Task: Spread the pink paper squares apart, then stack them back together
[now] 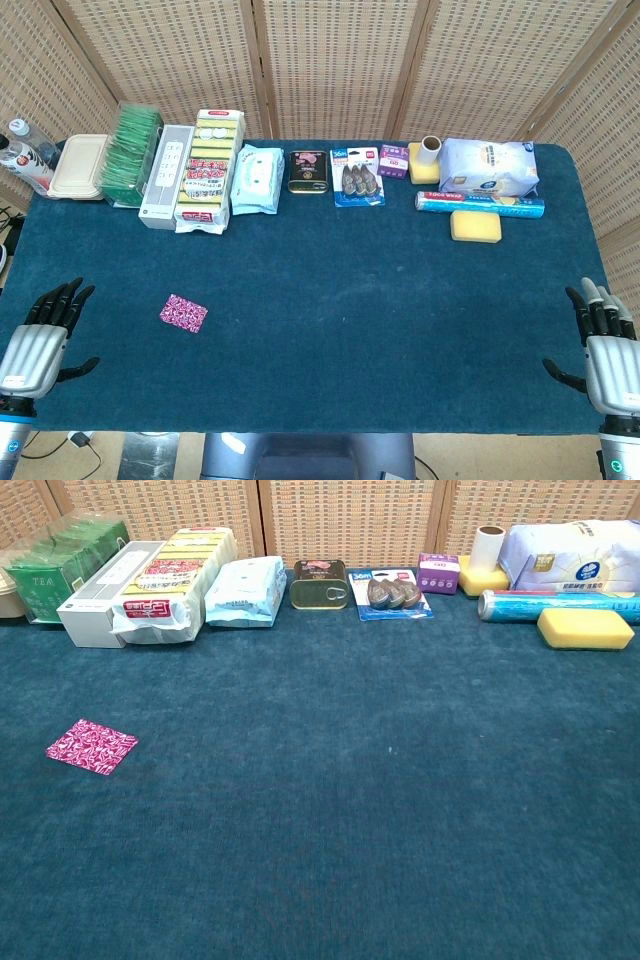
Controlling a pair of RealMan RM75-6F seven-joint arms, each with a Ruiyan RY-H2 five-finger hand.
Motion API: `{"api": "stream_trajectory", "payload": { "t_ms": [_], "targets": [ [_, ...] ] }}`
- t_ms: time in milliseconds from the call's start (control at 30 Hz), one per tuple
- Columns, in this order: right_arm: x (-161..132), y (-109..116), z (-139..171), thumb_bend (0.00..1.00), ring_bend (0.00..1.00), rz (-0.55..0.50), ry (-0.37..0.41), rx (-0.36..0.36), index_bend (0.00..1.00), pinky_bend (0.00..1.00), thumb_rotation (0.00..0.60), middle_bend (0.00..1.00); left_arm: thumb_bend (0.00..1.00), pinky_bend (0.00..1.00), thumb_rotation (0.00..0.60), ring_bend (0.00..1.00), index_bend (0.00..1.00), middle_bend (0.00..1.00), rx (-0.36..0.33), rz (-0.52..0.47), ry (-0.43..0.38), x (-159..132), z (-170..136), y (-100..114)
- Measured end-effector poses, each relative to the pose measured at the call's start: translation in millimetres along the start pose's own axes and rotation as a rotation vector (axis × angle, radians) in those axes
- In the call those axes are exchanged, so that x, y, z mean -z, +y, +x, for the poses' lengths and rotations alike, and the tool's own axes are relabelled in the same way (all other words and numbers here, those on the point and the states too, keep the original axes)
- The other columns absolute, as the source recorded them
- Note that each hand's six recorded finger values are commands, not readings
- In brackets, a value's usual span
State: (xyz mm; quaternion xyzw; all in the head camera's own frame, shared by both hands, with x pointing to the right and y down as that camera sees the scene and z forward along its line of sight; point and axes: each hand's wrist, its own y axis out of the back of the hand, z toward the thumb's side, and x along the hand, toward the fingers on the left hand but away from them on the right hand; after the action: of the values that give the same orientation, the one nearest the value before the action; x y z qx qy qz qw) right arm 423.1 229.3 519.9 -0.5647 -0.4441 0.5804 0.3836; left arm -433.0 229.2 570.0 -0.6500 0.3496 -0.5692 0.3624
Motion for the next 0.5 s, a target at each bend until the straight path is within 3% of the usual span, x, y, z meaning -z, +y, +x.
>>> {"api": "stream_trajectory", "payload": {
  "t_ms": [233, 500],
  "targets": [
    [3, 4, 0, 0.00, 0.00, -0.025, -0.003, -0.001, 0.05, 0.00, 0.600, 0.00, 0.11, 0.08, 0.600, 0.00, 0.00, 0.00, 0.070, -0.016, 0.010, 2, 5, -12],
    [5, 11, 0, 0.00, 0.00, -0.047, -0.012, 0.015, 0.05, 0.00, 0.600, 0.00, 0.08, 0.08, 0.600, 0.00, 0.00, 0.00, 0.227, -0.058, -0.002, -6, 4, -34]
  ]
}}
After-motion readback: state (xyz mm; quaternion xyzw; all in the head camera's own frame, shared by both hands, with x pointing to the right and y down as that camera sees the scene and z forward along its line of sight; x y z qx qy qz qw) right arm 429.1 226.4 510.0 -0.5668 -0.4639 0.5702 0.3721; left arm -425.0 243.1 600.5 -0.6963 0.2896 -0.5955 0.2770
